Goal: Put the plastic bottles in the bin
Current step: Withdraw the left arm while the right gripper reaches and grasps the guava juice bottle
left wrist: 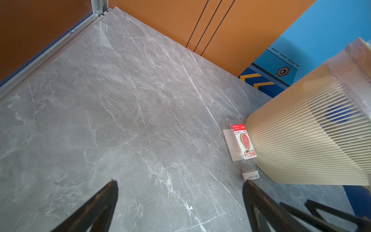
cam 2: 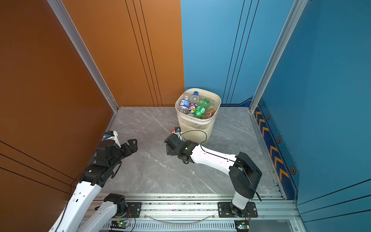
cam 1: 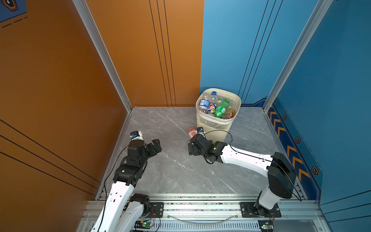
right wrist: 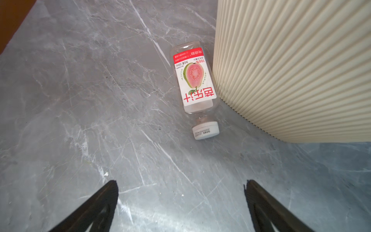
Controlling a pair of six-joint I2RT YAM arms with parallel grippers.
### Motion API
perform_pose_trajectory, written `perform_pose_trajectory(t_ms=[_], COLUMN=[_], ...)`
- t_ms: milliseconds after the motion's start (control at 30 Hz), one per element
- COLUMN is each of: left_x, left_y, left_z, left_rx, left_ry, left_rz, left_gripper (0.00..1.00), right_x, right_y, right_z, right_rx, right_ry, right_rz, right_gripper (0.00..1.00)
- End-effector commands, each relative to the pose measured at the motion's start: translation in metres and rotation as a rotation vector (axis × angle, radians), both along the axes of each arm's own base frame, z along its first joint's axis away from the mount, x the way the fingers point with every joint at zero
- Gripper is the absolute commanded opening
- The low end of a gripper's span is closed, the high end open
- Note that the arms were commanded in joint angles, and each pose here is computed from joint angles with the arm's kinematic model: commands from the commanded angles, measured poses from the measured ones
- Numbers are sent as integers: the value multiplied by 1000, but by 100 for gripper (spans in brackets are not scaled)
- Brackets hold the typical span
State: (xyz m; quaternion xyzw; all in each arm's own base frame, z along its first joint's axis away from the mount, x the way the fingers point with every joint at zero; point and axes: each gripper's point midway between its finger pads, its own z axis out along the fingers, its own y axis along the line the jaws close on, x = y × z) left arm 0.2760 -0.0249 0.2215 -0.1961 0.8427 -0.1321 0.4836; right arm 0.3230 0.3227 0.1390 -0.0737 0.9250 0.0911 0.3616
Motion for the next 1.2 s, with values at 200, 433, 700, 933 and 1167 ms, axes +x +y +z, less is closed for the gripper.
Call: perform_pose_trajectory(t_ms=[200,433,700,933,1167], left_x=[-9,-11,-10,-10,-10], left_y=[2,4,4,4,5], left_z=[-9,-13,-15,-19,-19], left_rx=[-28,-40,-48,-60,-64], left_ry=[35,44,51,58,59], left_rz=[1,5,9,10,12], left_gripper=[98,98,98,98,98], right_x=[62,91,110,116,132], right_y=[11,12,15,25,39], right_z=[-28,-58,-82,-98,-97], right_rx=[-66,-136,-186,-198,-166], right_ry=[5,26,42,64,59], right_rz=[-36,-63,-82,-46,-23], right_gripper=[100,100,100,100,94])
